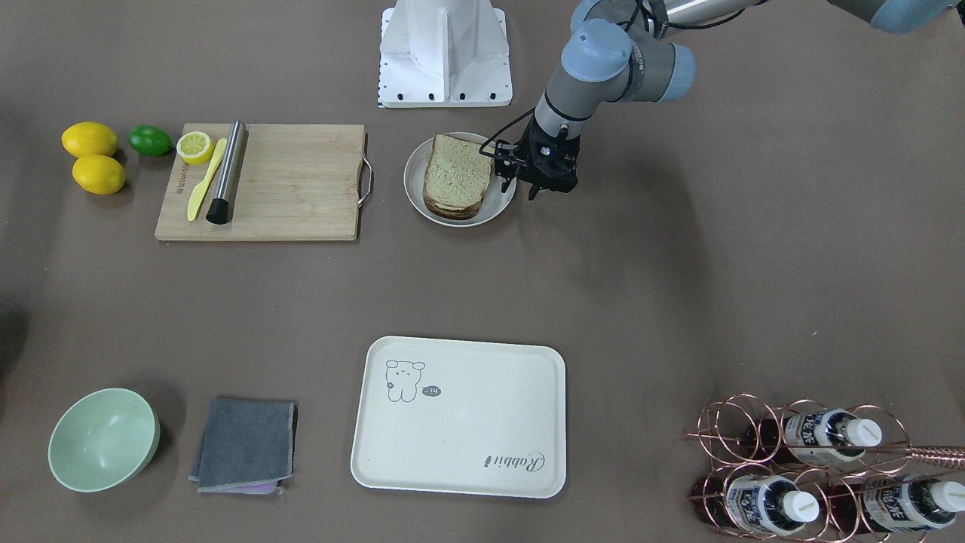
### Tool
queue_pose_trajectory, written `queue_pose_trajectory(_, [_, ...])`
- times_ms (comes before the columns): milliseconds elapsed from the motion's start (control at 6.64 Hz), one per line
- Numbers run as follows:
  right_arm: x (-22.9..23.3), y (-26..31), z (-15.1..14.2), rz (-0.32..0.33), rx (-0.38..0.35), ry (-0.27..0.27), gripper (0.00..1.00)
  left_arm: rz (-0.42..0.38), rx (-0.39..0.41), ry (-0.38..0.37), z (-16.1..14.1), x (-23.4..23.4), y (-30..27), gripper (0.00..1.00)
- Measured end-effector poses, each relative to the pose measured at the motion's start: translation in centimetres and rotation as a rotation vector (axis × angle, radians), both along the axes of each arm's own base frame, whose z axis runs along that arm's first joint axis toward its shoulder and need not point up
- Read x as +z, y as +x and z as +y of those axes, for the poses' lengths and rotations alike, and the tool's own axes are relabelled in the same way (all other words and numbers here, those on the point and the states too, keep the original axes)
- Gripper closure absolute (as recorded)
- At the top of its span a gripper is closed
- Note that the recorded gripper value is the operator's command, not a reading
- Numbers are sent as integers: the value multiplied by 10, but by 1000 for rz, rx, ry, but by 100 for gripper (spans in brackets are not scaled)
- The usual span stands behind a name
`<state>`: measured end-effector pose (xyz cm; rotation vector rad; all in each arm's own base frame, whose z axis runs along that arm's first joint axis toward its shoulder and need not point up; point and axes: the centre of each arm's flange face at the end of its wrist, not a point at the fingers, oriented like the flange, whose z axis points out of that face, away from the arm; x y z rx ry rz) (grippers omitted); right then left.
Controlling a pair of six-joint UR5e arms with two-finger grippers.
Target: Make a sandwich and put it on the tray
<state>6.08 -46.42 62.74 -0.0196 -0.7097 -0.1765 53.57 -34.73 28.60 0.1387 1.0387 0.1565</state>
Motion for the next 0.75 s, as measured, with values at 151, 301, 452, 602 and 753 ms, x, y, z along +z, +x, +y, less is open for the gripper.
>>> queue_pose_trajectory(151, [1,0,0,1,0,-2,0,2,8,0,4,0,2,55])
queue_pose_trajectory(301, [2,0,0,2,0,-3,0,4,15,0,7,-1,5,55])
queue_pose_trajectory(452, [2,0,0,2,0,-5,0,4,21,1,10,-1,6,58])
queue_pose_trajectory(602, [3,0,0,2,0,-5,0,3,23,1,11,-1,7,59])
queue_pose_trajectory(753, [3,0,0,2,0,-5,0,0,24,0,11,0,8,60])
